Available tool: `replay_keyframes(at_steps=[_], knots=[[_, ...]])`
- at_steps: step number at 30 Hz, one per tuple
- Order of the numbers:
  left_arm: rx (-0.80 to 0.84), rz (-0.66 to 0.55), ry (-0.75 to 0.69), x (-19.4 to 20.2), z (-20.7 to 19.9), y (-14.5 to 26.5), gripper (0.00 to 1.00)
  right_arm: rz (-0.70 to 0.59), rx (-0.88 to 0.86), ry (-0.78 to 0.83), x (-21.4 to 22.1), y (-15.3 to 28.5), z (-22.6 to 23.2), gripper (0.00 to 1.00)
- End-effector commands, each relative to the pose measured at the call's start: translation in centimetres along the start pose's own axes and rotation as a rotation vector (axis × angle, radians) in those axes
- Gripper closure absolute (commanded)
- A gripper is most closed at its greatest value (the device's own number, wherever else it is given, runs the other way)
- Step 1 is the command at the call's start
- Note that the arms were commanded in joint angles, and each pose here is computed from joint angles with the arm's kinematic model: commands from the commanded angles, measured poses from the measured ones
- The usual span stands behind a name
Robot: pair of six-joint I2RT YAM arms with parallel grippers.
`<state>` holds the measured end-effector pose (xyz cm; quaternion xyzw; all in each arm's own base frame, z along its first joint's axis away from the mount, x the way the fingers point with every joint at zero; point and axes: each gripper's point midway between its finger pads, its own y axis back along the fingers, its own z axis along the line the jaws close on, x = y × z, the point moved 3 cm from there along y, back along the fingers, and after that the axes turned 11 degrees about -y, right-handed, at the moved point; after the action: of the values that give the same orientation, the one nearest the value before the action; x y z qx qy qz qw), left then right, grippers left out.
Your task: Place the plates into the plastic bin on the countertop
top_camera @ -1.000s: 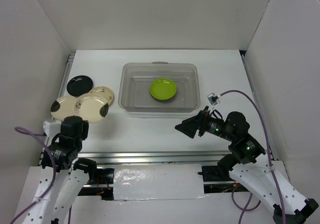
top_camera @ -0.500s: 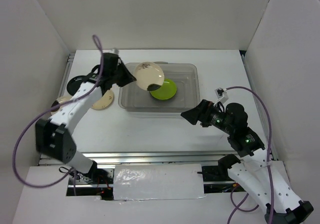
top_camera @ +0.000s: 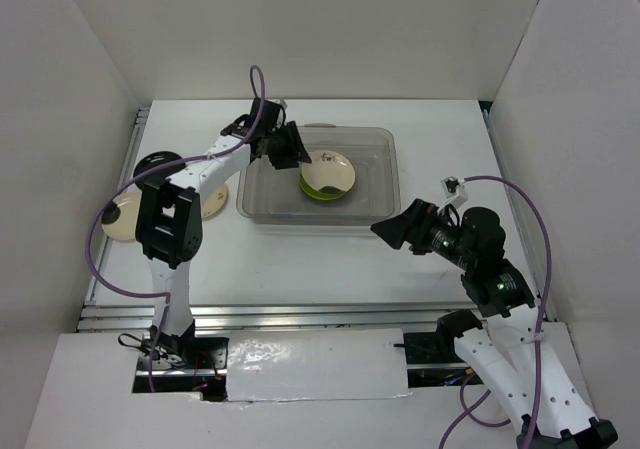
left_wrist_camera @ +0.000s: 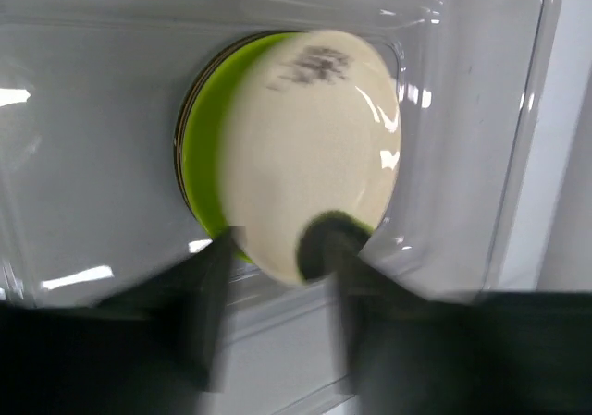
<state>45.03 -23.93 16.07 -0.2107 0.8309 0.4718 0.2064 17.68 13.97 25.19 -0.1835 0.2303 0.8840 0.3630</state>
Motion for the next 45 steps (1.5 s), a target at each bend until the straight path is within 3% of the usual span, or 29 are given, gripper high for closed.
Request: replay_keyframes(at_steps=[1, 2, 4, 8, 9, 12, 14, 17, 19, 21, 24, 35, 38, 41, 45], knots=[[0.006, -0.050, -0.041, -2.2, -1.7, 1.3, 0.07, -0.011, -0.045, 0.041, -0.6, 0.8, 1.2, 0.00], [-0.012, -0.063, -0.041, -2.3, -1.8, 1.7, 0.01, -0.011, -0.046, 0.043, -0.7, 0.8, 1.3, 0.00], [-0.053, -0.120, -0.039, -2.9, -2.1, 4.6, 0.01, -0.011, -0.053, 0.045, -0.7, 1.0, 1.4, 0.00], [-0.354, -0.312, 0.077, -3.1, 0.8, 12.5, 0.01, -0.017, -0.084, 0.050, -0.7, 1.3, 1.8, 0.00], [-0.463, -0.414, 0.168, -2.6, 2.6, 16.0, 0.01, -0.015, -0.091, 0.048, -0.6, 1.3, 1.8, 0.00], [-0.661, -0.517, 0.402, 1.8, 8.4, 21.4, 0.01, -0.004, -0.133, 0.043, -0.2, 1.0, 1.7, 0.00], [-0.711, -0.566, 0.530, 5.6, 12.6, 23.3, 0.01, 0.022, -0.166, 0.034, 0.4, 0.7, 1.6, 0.00], [-0.650, -0.686, 0.660, 8.0, 16.5, 23.8, 0.01, 0.067, -0.220, 0.032, 1.1, 0.5, 2.0, 0.00], [-0.578, -0.740, 0.681, 8.4, 17.4, 23.4, 0.01, 0.082, -0.246, 0.038, 1.4, 0.6, 2.3, 0.00], [-0.480, -0.881, 0.651, 7.9, 18.7, 23.1, 0.01, 0.100, -0.273, 0.045, 1.9, 0.8, 2.6, 0.00], [-0.415, -0.963, 0.663, 8.0, 20.4, 22.3, 0.01, 0.113, -0.310, 0.062, 2.4, 1.2, 3.2, 0.00], [-0.527, -0.773, 0.824, 9.1, 27.1, 16.0, 0.07, 0.160, -0.346, 0.091, 3.6, 1.5, 3.6, 0.00], [-0.562, -0.721, 0.845, 9.4, 27.8, 15.1, 0.13, 0.155, -0.338, 0.098, 3.6, 1.7, 3.6, 0.00], [-0.581, -0.695, 0.852, 9.7, 28.4, 14.4, 0.30, 0.157, -0.333, 0.100, 3.6, 1.5, 3.4, 0.00], [-0.598, -0.643, 0.861, 9.8, 29.0, 13.2, 0.35, 0.158, -0.329, 0.101, 3.5, 1.3, 3.4, 0.00]])
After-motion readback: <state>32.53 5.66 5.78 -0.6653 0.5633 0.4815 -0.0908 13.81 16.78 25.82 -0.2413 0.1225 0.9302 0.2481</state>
